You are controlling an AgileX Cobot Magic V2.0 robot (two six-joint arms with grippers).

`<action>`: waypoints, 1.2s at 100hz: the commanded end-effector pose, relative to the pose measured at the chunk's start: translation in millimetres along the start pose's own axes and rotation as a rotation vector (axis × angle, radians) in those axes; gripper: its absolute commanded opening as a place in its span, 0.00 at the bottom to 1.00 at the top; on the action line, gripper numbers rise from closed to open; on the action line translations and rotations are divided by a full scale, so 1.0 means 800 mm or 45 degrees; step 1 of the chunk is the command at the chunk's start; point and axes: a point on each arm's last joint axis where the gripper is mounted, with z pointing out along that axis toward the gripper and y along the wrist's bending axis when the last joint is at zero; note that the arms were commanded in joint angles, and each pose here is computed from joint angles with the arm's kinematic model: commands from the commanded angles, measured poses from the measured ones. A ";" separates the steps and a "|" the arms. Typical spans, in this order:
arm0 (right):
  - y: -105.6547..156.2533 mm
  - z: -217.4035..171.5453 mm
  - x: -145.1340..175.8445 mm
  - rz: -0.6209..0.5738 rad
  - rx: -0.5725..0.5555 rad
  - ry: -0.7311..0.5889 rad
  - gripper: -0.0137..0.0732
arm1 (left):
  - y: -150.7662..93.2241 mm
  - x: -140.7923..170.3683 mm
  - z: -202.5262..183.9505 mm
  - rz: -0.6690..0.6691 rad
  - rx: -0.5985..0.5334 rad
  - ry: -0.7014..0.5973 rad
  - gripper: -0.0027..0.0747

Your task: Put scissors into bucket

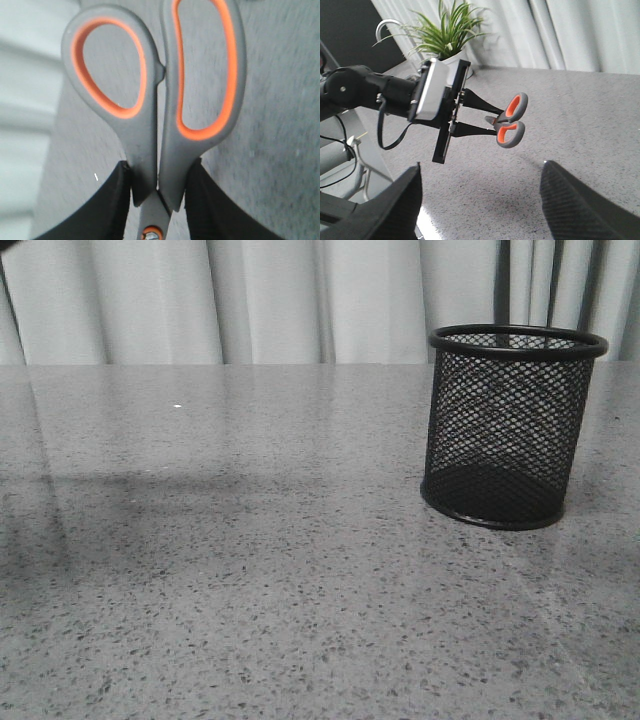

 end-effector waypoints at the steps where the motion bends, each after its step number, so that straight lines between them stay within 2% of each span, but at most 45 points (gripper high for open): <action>1: 0.002 0.007 -0.029 0.018 -0.053 -0.059 0.68 | 0.011 -0.028 -0.023 0.021 -0.167 -0.186 0.15; 23: -0.016 0.029 -0.053 0.048 -0.054 -0.029 0.68 | -0.001 -0.052 -0.029 0.088 -0.150 -0.318 0.15; 52: -0.037 0.073 -0.044 0.098 -0.054 0.066 0.68 | 0.005 -0.061 -0.032 0.090 -0.248 -0.391 0.15; 71: -0.042 0.115 -0.033 0.111 -0.017 0.082 0.68 | 0.008 -0.061 -0.033 0.098 -0.276 -0.398 0.15; 99: -0.037 0.186 -0.028 0.125 -0.113 0.202 0.68 | 0.008 -0.061 -0.032 0.114 -0.282 -0.390 0.15; 120: -0.042 0.213 -0.034 0.128 -0.120 0.215 0.67 | 0.008 -0.061 -0.033 0.114 -0.285 -0.391 0.15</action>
